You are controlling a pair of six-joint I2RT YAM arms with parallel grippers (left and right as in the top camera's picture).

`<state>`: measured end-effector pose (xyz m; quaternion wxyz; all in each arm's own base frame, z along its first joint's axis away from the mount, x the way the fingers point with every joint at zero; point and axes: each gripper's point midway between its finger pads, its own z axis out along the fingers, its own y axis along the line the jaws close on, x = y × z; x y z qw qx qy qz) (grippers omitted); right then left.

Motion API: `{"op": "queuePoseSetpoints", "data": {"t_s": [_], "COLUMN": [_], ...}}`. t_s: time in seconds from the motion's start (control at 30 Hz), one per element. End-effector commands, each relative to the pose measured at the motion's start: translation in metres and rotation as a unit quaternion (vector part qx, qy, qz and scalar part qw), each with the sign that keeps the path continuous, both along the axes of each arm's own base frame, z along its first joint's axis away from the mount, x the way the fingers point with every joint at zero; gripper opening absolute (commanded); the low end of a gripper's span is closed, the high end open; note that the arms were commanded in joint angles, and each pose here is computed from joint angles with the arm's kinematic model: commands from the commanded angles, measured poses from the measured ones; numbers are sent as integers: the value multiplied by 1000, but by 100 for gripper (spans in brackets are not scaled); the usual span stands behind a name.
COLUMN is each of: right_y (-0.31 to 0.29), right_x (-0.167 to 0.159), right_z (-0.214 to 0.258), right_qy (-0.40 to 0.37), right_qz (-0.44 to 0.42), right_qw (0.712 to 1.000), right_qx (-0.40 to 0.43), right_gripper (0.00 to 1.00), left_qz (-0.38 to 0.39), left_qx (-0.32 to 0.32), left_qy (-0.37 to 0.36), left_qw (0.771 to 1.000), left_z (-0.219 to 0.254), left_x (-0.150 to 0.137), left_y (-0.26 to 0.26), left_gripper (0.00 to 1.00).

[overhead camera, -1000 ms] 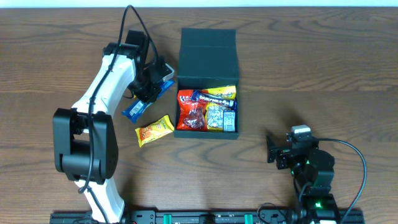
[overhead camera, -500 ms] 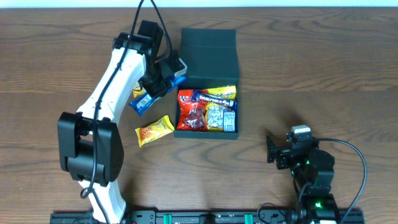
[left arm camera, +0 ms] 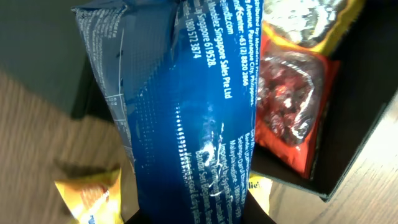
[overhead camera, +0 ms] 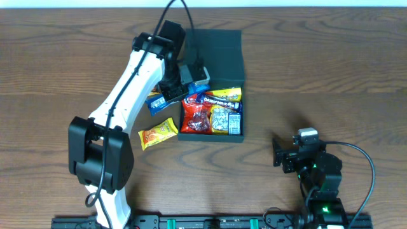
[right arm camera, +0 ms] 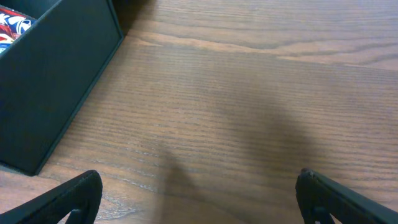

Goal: Pack container

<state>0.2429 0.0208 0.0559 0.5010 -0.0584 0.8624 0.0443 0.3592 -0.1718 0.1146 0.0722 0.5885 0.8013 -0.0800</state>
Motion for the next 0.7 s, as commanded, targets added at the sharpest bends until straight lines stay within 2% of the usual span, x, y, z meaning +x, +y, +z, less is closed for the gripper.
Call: {"op": "queuePoseSetpoints", "data": {"t_s": [0.0, 0.3, 0.57, 0.67], "right_y": [-2, -2, -2, -2], "right_x": [0, 0, 0, 0], "right_z": [-1, -1, -1, -1], "right_qy": [0, 0, 0, 0], "right_qz": [-6, -6, -6, -6], "right_qw": [1000, 1000, 1000, 1000], "right_qx": [2, 2, 2, 2], "right_gripper": [99, 99, 99, 99], "left_qz": [-80, -203, -218, -219], "left_qx": [-35, -53, -68, -68], "left_qy": [-47, -83, -133, -132], "left_qw": [995, 974, 965, 964], "left_z": [27, 30, 32, 26], "left_x": [3, -8, 11, 15], "left_y": [-20, -59, -80, -84], "left_gripper": [18, 17, 16, 15]}}
